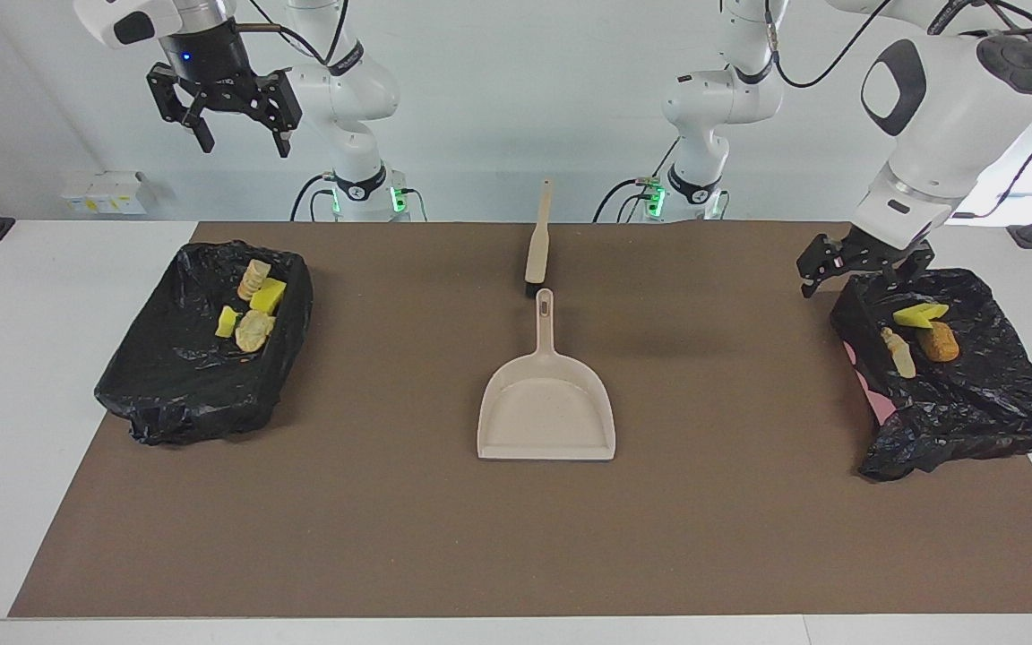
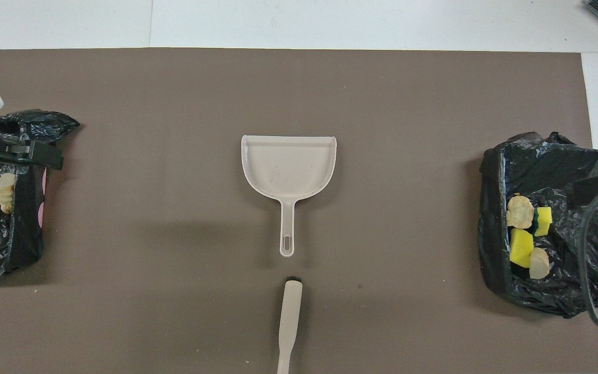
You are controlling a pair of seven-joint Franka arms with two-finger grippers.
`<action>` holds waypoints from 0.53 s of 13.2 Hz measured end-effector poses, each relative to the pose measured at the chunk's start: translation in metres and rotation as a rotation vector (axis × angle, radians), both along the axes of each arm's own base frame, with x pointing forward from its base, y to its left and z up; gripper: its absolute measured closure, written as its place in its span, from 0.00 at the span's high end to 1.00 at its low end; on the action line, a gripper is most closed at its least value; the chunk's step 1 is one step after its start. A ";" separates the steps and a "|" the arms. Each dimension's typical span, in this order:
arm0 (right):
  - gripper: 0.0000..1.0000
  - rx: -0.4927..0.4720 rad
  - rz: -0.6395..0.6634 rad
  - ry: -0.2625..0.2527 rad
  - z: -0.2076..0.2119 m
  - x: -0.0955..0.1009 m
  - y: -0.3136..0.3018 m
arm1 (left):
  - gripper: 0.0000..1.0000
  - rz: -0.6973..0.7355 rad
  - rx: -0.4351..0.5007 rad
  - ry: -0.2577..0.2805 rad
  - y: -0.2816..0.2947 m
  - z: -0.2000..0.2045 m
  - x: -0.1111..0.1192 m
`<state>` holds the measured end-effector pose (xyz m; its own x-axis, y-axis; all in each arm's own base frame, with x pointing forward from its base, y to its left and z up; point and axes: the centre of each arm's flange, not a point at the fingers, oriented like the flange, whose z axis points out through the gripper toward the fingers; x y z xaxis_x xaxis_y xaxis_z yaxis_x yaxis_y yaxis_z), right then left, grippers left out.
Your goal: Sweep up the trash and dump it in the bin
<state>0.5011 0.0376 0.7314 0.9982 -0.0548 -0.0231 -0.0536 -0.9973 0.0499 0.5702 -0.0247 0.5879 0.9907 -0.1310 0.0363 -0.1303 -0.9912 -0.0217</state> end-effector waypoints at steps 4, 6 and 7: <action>1.00 0.000 0.000 0.000 0.000 0.000 0.000 | 1.00 0.010 0.006 0.017 0.005 0.024 -0.020; 1.00 0.000 0.000 0.000 0.000 0.000 0.000 | 1.00 0.014 0.007 0.040 0.007 0.034 -0.027; 1.00 0.000 0.000 0.000 0.000 0.000 0.000 | 1.00 0.014 0.008 0.058 0.007 0.040 -0.031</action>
